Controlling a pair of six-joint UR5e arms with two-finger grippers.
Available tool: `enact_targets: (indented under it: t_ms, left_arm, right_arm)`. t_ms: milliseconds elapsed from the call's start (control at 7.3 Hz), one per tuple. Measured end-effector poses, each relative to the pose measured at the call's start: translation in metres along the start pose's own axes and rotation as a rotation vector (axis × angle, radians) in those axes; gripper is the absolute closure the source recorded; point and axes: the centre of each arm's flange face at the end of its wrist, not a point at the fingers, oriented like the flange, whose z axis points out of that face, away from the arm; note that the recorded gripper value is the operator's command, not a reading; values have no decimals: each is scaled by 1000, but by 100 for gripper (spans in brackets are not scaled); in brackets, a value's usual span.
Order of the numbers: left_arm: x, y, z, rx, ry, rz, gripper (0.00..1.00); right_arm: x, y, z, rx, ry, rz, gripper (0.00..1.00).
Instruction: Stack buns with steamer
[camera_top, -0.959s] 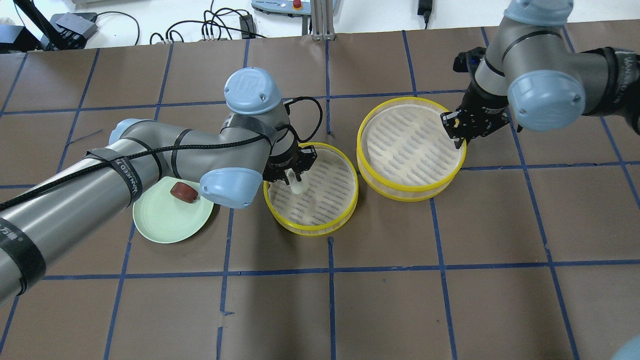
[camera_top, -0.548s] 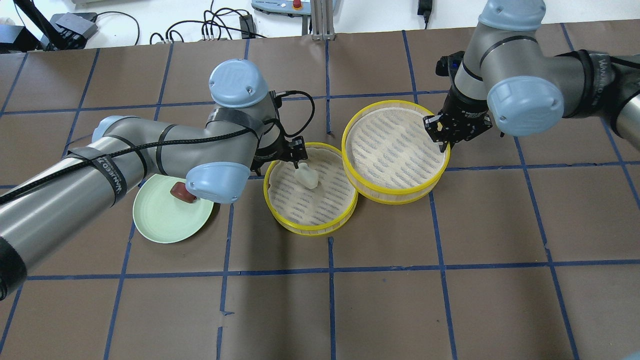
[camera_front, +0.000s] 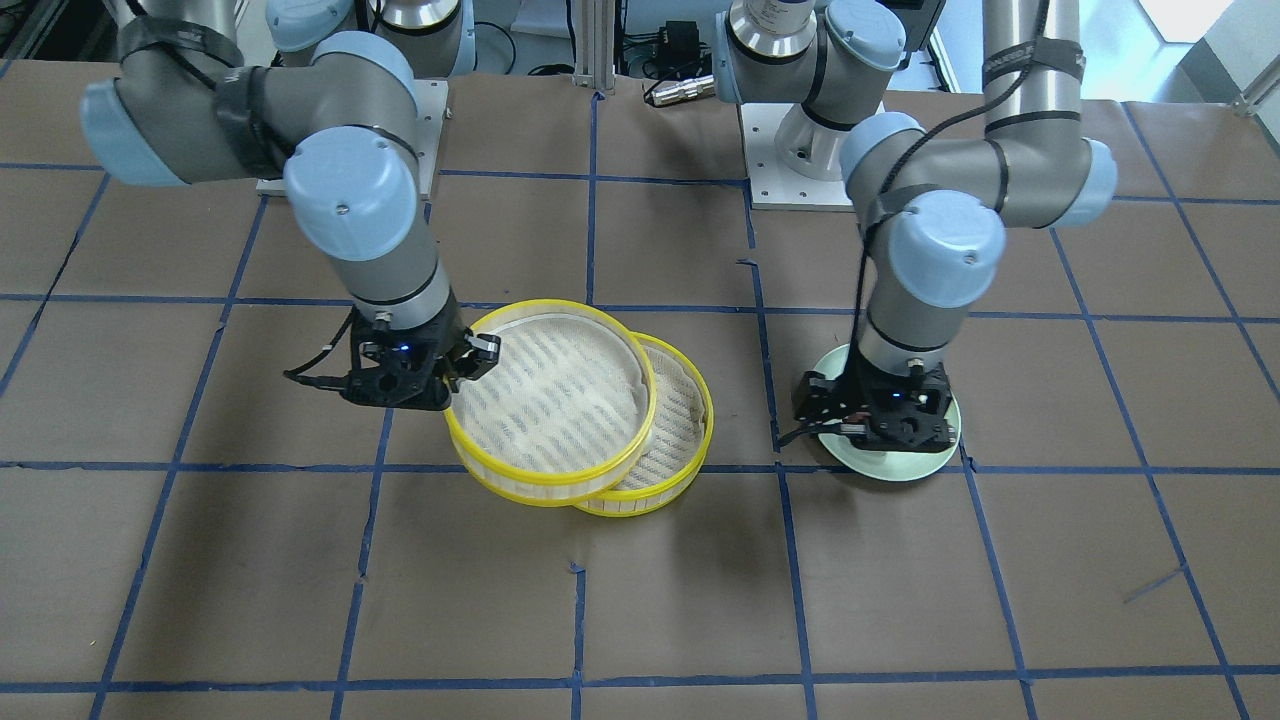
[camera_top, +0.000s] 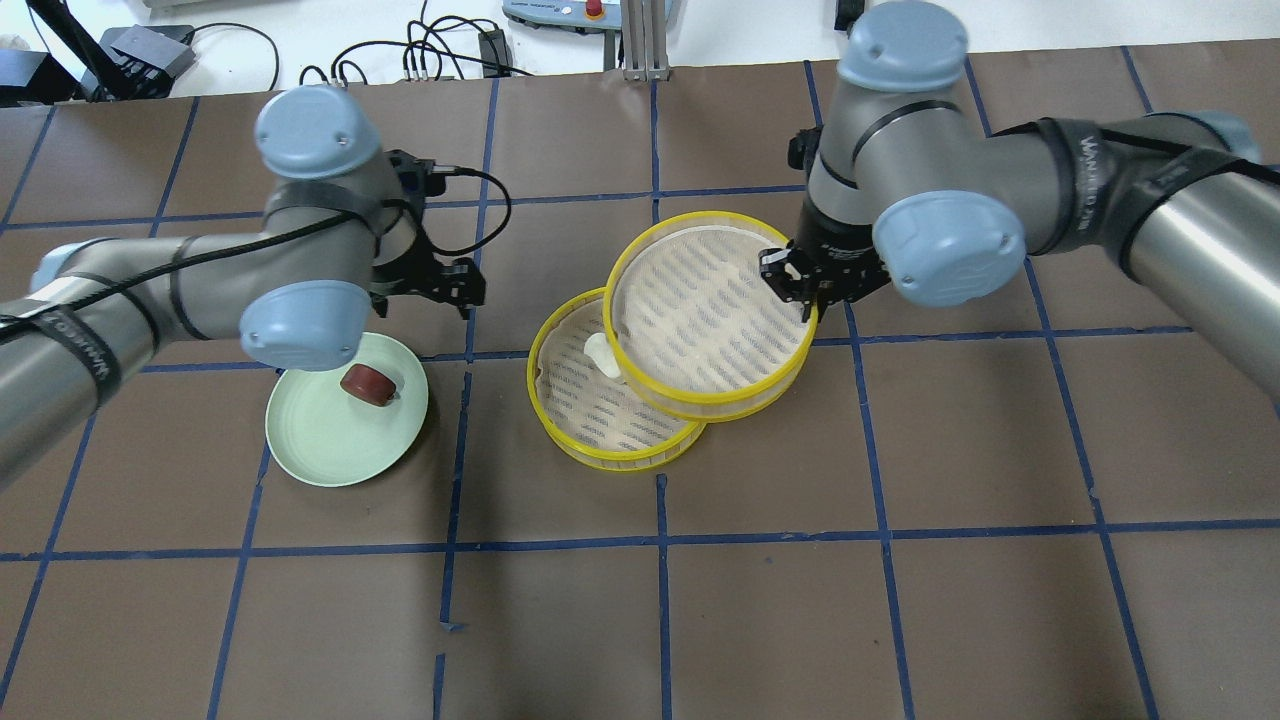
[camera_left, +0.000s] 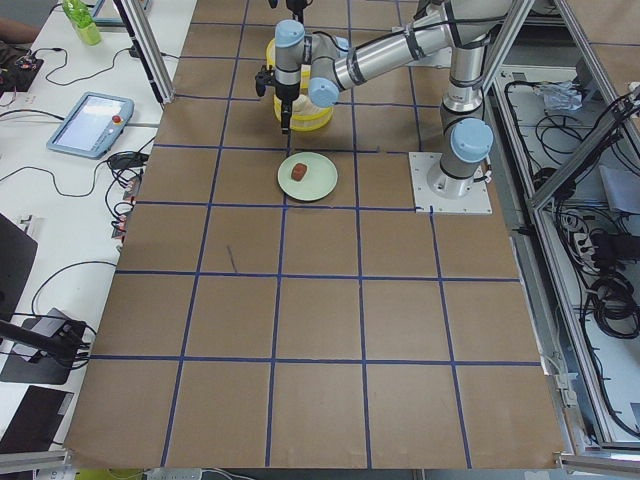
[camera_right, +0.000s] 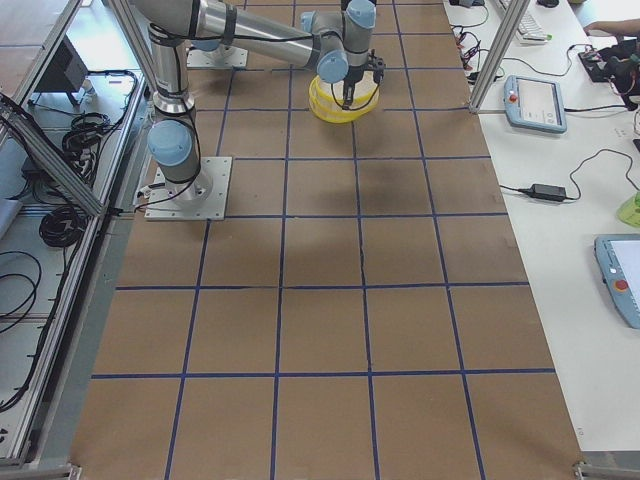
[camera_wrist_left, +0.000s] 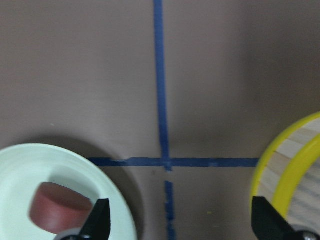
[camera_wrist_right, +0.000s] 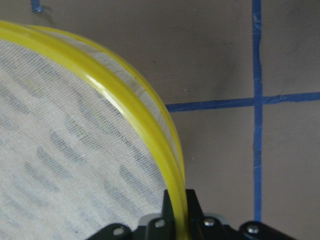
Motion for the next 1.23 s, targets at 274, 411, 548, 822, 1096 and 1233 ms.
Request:
enact_targets:
  t_ms: [274, 411, 548, 822, 1096, 1233]
  left_arm:
    - [-53, 21, 35, -71, 23, 30, 1]
    - [-57, 26, 44, -87, 42, 15, 2]
    - [-55, 27, 49, -90, 66, -9, 5]
    - [-49, 27, 53, -94, 91, -31, 30]
    - [-47, 28, 62, -113, 91, -27, 84]
    - [-47, 28, 64, -119, 89, -26, 92]
  right_arm:
    - [-38, 13, 17, 0, 14, 20, 95]
    - [-49, 14, 24, 3, 15, 23, 95]
    - [-53, 14, 28, 3, 13, 24, 95]
    - [-57, 15, 35, -5, 7, 20, 95]
    - [-60, 17, 41, -15, 11, 14, 91]
    - [-60, 17, 42, -17, 13, 12, 82]
